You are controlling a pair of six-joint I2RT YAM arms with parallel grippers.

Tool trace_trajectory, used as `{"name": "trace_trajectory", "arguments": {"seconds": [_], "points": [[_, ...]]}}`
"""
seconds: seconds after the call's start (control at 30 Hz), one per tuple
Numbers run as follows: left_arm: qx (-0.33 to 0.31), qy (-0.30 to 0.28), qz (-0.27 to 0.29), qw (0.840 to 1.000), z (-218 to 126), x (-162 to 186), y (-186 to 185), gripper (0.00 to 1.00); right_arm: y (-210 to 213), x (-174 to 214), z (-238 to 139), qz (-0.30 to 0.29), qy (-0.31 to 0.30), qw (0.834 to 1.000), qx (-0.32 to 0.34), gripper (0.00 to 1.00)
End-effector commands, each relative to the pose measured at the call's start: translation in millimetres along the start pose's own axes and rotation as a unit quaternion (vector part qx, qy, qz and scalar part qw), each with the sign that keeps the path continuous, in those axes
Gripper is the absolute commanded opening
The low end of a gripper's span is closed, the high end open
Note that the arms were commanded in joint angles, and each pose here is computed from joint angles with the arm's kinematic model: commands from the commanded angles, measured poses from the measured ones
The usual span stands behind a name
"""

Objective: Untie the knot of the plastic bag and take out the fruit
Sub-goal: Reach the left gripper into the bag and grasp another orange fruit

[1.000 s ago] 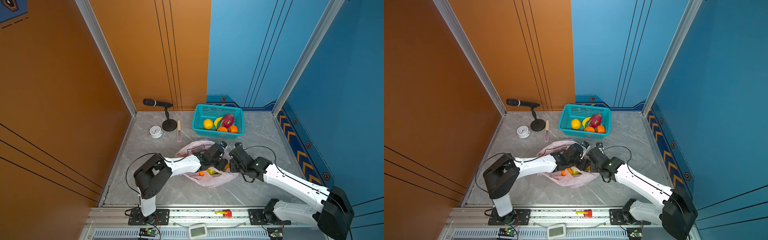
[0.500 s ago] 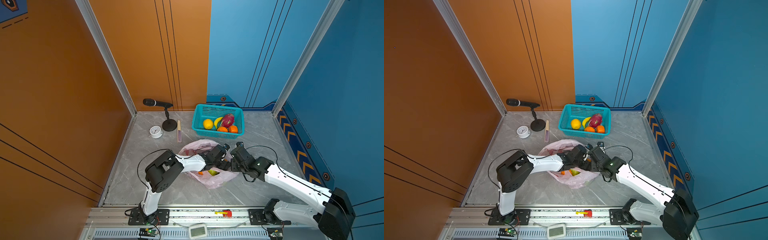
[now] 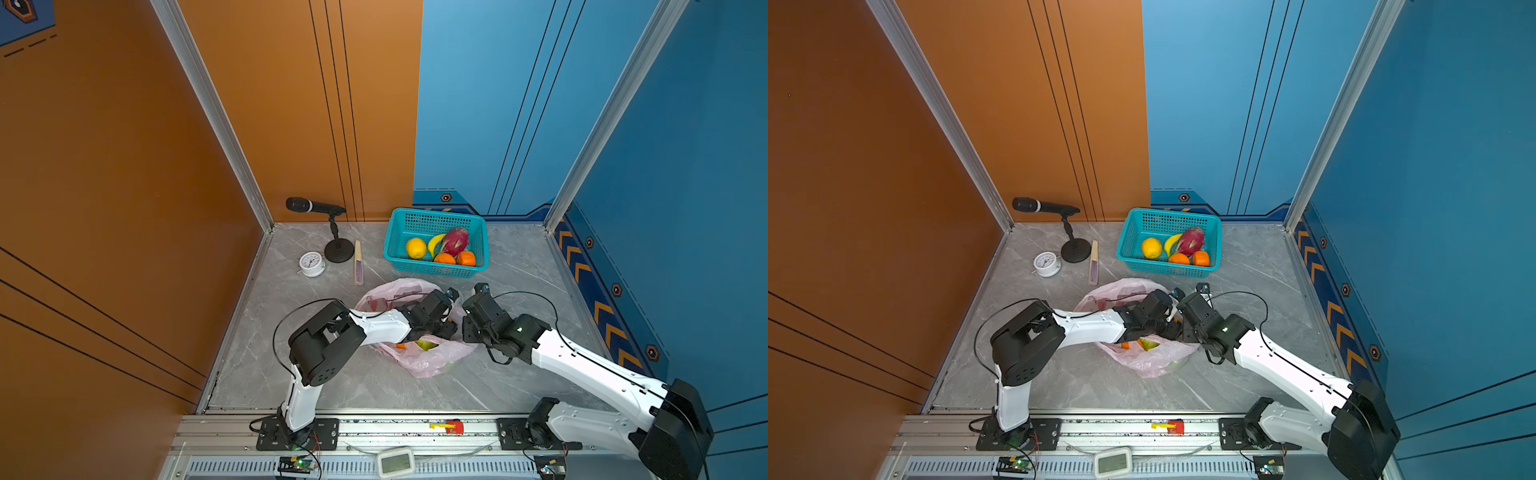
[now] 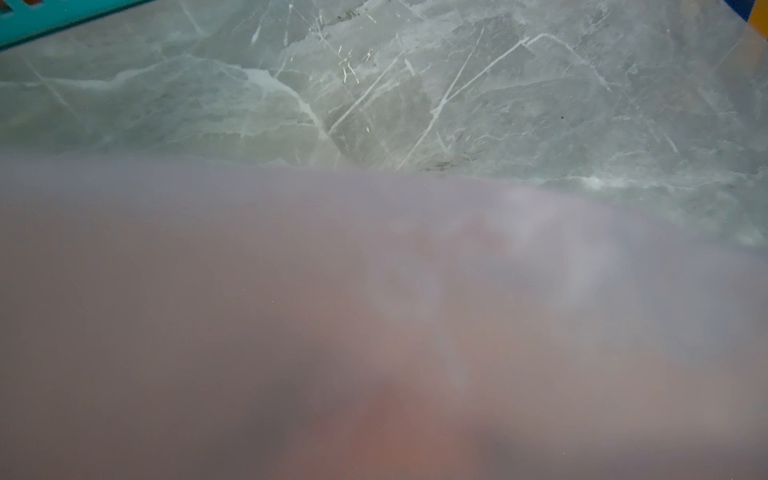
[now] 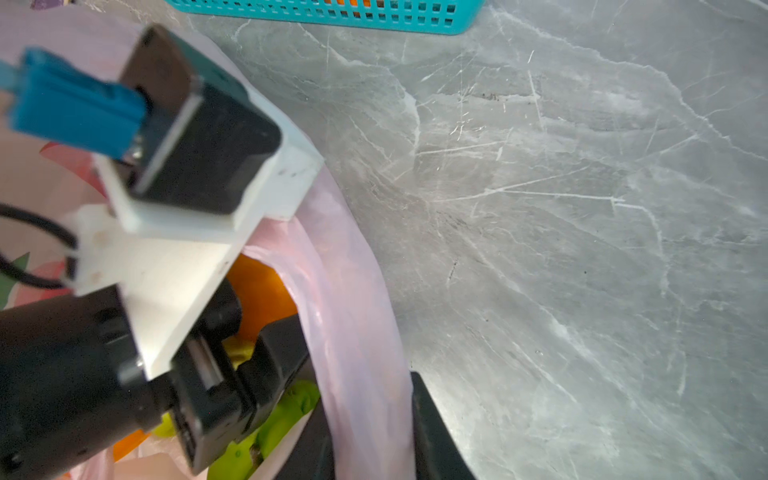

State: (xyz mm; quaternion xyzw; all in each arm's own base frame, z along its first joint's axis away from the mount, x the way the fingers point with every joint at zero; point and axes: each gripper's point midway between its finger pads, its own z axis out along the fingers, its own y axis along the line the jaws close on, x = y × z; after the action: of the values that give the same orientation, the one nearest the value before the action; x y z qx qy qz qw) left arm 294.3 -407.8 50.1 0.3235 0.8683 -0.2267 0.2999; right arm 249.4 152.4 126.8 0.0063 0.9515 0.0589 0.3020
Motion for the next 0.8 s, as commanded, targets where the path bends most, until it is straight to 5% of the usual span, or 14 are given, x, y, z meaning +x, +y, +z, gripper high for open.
{"name": "trace_trajectory", "arguments": {"seconds": [0.0, 0.77], "points": [[0.008, -0.029, -0.002, 1.0, -24, -18, -7, 0.48, -5, -12, -7, 0.015, -0.016, 1.0, 0.014, 0.27], [0.034, -0.16, 0.04, 0.986, -124, -55, -27, 0.43, 2, -12, -2, 0.023, -0.008, 1.0, -0.002, 0.27]]}}
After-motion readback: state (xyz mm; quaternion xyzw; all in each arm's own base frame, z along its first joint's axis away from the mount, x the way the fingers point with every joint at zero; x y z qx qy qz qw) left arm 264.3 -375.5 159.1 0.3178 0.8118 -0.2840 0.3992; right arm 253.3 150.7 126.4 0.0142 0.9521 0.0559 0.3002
